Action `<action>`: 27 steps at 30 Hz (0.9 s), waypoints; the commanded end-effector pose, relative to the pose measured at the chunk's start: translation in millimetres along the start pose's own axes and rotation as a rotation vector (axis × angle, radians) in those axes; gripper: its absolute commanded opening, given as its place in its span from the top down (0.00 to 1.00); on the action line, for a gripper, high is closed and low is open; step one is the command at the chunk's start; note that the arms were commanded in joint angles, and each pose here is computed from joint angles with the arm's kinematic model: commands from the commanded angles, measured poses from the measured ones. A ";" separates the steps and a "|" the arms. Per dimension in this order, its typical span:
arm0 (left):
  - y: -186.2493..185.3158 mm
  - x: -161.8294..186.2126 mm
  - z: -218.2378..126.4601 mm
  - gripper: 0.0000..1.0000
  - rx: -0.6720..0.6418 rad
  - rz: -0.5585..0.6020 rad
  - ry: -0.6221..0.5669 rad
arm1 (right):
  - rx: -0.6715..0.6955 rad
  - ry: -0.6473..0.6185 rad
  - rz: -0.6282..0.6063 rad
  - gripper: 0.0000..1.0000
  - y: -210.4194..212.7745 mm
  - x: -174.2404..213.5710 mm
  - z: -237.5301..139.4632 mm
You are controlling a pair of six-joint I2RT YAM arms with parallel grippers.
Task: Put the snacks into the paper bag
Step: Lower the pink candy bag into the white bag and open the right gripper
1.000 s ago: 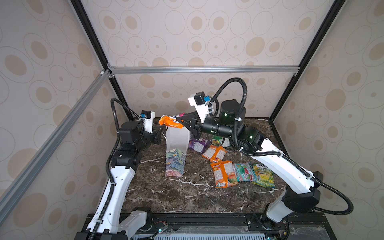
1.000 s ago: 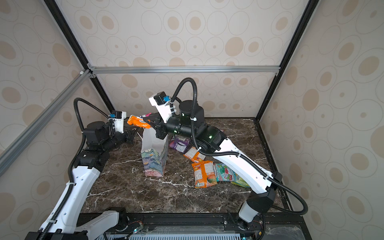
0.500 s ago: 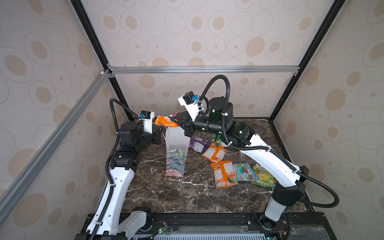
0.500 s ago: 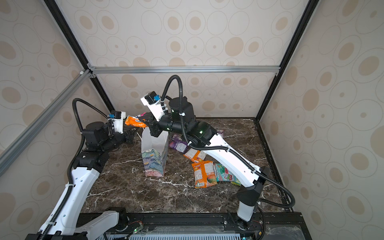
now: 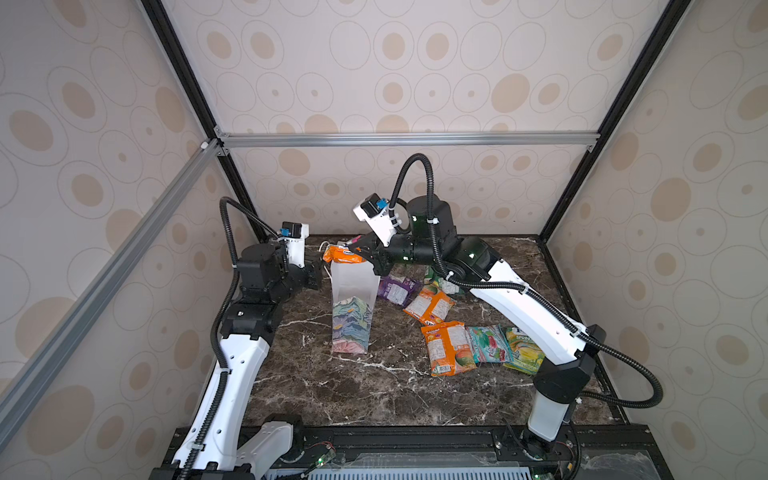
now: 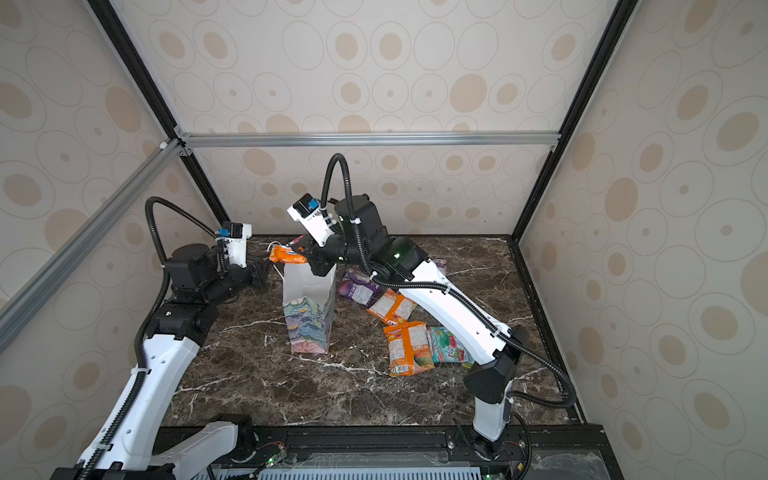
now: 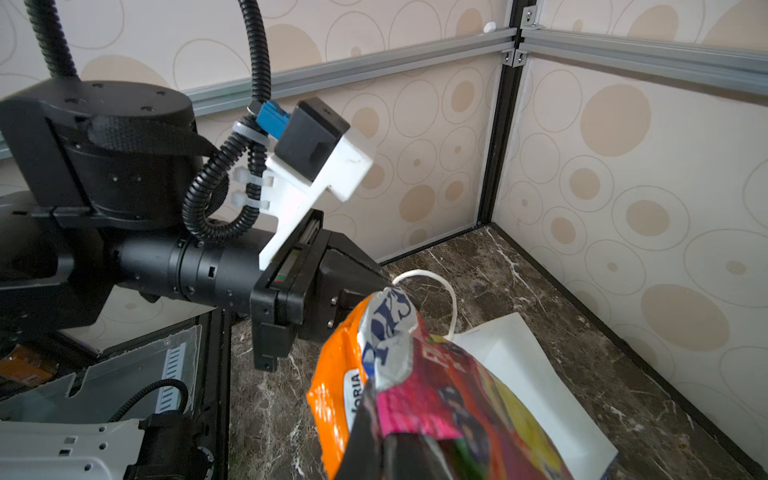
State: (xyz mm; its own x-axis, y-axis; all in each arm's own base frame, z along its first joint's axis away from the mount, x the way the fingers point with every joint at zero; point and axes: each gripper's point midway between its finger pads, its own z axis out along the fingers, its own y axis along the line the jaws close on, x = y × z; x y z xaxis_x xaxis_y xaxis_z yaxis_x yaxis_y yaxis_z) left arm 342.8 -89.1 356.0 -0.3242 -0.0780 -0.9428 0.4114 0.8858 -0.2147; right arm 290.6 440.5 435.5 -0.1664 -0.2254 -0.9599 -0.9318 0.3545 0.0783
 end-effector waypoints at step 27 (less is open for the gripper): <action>-0.4 -14.0 -8.8 1.00 -0.023 0.041 -0.045 | 0.014 0.281 -0.379 1.00 -2.4 50.3 19.4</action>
State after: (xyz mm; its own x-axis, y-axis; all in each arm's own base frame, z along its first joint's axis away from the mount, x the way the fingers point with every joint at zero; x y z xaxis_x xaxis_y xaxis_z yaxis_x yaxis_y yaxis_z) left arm 342.3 -85.2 358.6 -0.3133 -0.0796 -0.9463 0.3925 0.8966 -0.2053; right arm 299.7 442.2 380.5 -0.0069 -0.5402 -0.8415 -0.9426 0.2845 -0.1750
